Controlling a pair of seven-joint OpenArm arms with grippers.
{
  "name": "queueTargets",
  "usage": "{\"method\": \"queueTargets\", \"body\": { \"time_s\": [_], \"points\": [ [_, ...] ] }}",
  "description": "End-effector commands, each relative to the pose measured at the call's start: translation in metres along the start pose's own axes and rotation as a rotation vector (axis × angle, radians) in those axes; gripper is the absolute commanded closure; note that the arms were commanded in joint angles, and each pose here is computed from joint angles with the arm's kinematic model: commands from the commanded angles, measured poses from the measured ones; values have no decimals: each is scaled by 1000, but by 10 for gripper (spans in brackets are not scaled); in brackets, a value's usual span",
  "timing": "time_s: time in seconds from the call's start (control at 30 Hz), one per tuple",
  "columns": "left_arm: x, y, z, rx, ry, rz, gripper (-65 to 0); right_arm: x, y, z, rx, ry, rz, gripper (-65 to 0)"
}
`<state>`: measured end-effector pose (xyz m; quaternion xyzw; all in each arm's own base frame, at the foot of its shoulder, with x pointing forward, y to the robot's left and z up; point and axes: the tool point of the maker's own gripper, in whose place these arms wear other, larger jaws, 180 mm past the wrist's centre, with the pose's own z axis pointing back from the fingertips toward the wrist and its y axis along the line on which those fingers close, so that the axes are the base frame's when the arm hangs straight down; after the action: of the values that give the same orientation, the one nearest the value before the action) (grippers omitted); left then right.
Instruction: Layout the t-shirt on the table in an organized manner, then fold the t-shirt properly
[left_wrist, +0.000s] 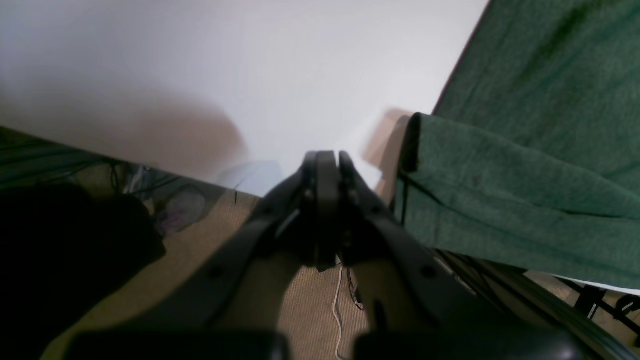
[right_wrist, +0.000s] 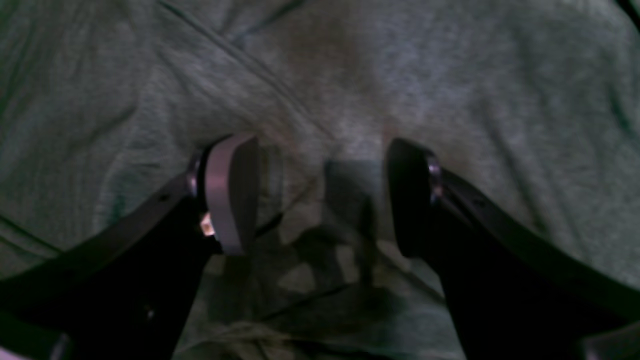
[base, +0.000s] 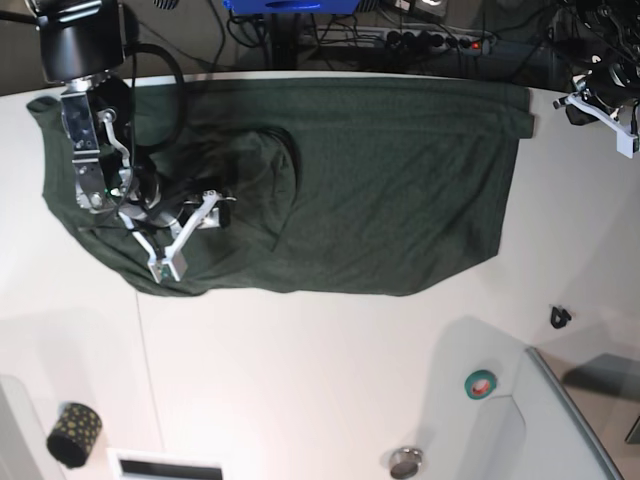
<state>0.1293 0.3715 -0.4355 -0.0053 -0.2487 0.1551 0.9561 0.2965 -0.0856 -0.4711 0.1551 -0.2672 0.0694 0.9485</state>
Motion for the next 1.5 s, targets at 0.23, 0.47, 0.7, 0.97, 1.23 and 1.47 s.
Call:
{"method": "queueTargets", "body": {
  "time_s": [0.23,0.47,0.7,0.97,1.23,1.47],
  "points": [
    [10,4,5,6,-30,-20,0,15,-1,-3,6,-27,-2,-368],
    [10,5,5,7,-29,-18,0,11,-8,-10,-2,-27,-20,-368],
    [10,5,5,7,-29,-18,0,10,-7,-10,0,-25,-22,-318],
    [9,4,4,5,-28,-18,0,10,3,-13,21,-27,-30,-231],
    [9,4,4,5,-28,-18,0,11,3,-13,15,-28,-32,-240],
    [9,4,4,5,-28,-18,0,18,2,-3,11,-68,-18,-398]
  ]
}}
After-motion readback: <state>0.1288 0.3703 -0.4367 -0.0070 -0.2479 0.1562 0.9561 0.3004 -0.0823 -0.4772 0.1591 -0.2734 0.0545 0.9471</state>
